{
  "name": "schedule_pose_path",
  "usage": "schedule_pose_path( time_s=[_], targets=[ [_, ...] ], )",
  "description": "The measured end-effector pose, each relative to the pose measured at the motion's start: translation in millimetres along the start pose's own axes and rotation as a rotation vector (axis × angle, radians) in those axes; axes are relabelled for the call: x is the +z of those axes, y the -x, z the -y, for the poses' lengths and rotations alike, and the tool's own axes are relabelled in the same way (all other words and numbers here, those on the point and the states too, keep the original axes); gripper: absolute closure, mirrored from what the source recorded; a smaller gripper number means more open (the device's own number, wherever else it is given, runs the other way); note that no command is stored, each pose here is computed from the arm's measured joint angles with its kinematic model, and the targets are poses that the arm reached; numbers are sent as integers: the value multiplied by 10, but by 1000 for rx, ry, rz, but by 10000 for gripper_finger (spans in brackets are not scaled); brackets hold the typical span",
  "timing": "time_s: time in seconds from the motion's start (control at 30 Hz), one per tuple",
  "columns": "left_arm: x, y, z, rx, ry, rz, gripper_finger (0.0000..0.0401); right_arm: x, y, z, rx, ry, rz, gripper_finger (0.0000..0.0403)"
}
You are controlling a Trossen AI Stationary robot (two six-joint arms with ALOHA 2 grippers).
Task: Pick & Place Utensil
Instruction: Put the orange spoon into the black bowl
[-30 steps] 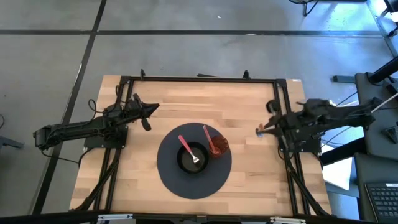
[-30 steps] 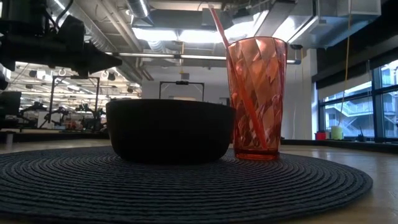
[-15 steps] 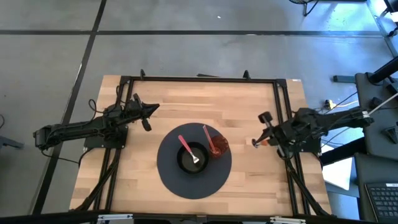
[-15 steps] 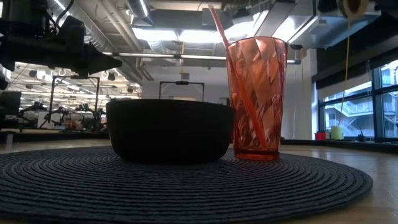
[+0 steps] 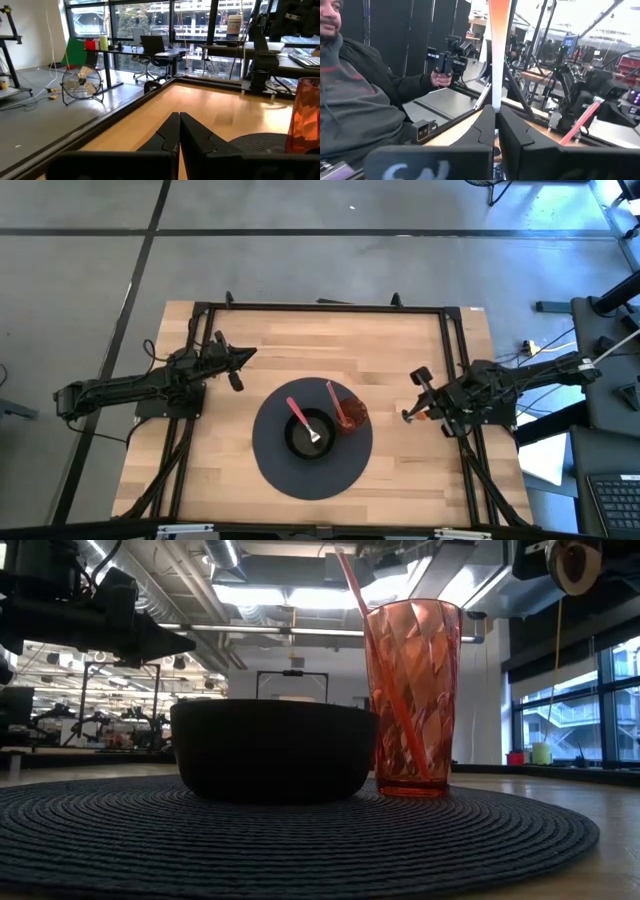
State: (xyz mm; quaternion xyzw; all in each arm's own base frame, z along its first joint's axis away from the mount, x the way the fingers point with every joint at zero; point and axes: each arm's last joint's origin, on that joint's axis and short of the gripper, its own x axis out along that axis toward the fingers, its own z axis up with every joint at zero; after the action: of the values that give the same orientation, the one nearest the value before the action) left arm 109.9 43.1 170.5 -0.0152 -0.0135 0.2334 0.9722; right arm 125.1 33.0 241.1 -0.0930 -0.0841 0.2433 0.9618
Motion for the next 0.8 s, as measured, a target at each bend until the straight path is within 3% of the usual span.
schedule_pose_path(
  time_s=[0.37, 0.57, 0.8],
  targets=[
    [-35, 1, 7, -27, 45, -37, 397, -6, -4, 2, -6, -4, -5, 393],
    [-73, 3, -3, 5, 41, -75, 397, 0, -3, 26, -81, 9, -9, 393],
    [-55, 7, 55, -198, 7, -62, 397, -1, -2, 36, -115, 32, -16, 393]
  ],
)
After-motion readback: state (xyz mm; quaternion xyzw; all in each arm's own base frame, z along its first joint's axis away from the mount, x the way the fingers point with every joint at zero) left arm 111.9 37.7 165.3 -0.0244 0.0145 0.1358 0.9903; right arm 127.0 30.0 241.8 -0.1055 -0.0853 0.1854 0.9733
